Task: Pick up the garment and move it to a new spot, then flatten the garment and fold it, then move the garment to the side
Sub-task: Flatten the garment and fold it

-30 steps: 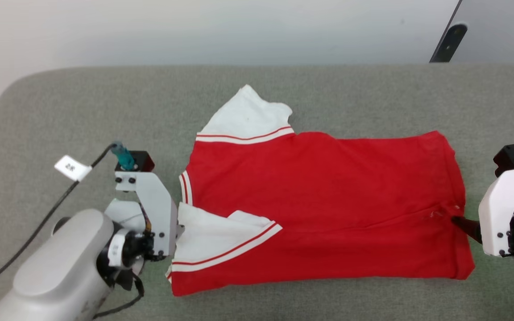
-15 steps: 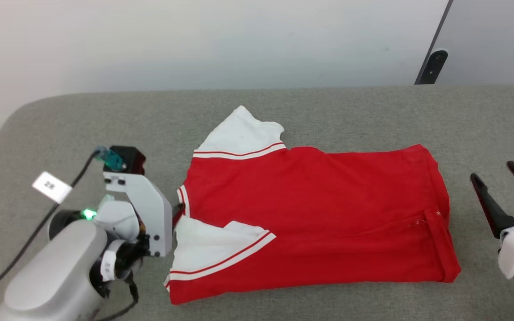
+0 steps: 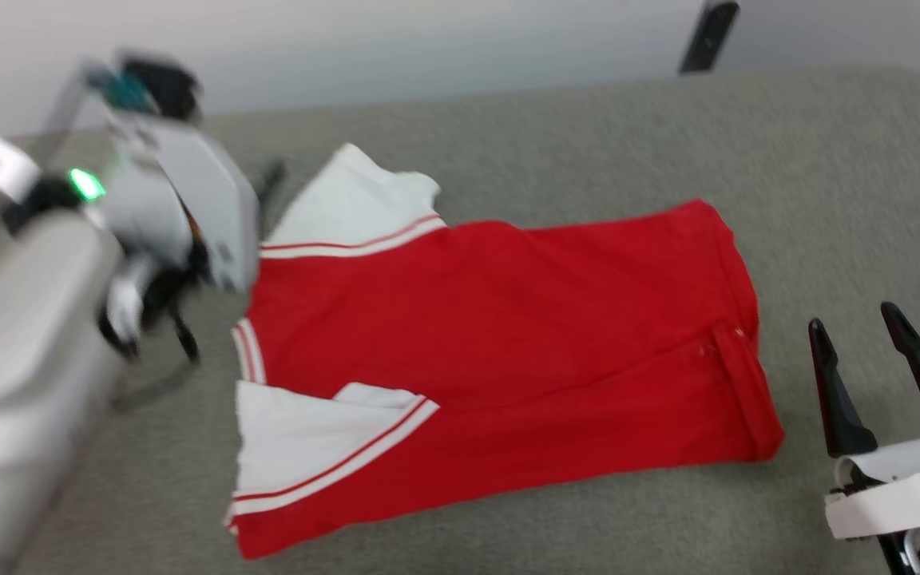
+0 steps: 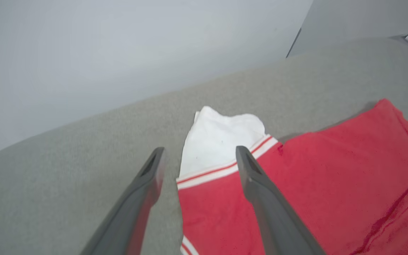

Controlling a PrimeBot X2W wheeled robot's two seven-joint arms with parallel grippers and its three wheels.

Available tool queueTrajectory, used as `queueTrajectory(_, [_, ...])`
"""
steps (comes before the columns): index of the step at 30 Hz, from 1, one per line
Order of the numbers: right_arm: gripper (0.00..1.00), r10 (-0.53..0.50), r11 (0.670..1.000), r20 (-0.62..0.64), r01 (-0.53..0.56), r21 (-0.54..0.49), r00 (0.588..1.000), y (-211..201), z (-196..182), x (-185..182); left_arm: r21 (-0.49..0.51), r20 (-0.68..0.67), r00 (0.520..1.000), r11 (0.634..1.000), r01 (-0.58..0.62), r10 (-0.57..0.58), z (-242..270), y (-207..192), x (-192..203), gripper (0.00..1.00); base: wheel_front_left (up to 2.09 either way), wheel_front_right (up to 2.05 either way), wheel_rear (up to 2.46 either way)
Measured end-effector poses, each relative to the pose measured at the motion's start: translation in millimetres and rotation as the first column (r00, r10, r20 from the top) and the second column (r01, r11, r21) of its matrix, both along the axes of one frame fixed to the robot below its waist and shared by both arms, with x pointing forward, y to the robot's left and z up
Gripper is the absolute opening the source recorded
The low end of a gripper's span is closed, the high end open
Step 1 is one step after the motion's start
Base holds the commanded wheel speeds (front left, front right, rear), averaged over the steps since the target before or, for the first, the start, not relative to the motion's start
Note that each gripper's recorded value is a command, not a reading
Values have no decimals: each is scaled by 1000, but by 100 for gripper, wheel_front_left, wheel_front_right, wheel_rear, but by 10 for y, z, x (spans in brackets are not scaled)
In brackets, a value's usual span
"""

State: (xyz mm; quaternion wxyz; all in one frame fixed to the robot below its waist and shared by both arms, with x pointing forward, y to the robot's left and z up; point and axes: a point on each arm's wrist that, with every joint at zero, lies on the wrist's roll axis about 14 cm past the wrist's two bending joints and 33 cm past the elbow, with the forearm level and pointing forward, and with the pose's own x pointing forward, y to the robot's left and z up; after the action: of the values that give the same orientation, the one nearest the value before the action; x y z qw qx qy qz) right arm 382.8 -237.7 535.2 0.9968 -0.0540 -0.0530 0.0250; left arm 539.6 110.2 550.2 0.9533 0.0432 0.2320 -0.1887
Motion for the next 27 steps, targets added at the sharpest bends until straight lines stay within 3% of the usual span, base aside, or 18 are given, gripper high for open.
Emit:
queueTrajectory(9, [100,-68,997,-20,68,25,998,-98,-187,59,14,47,999,1000,24,-25,19,-196,878,100,0,0,0])
queueTrajectory(15, [100,-132,990,-86,135,30,987,-250,-410,55,5,-126,991,999,34,-33,-555,-378,1169,100,0,0,0])
queueTrajectory(19, [100,-170,984,-119,175,29,978,-345,-516,51,55,-309,950,997,57,-37,-1064,-455,1187,100,0,0,0])
queueTrajectory(22, [100,-196,979,-144,203,31,970,-408,-596,39,118,-456,890,991,61,-1,-1431,-429,1138,100,0,0,0])
queueTrajectory(27, [100,-221,973,-179,230,32,959,-462,-713,43,181,-586,807,983,44,71,-1697,-413,1156,100,0,0,0])
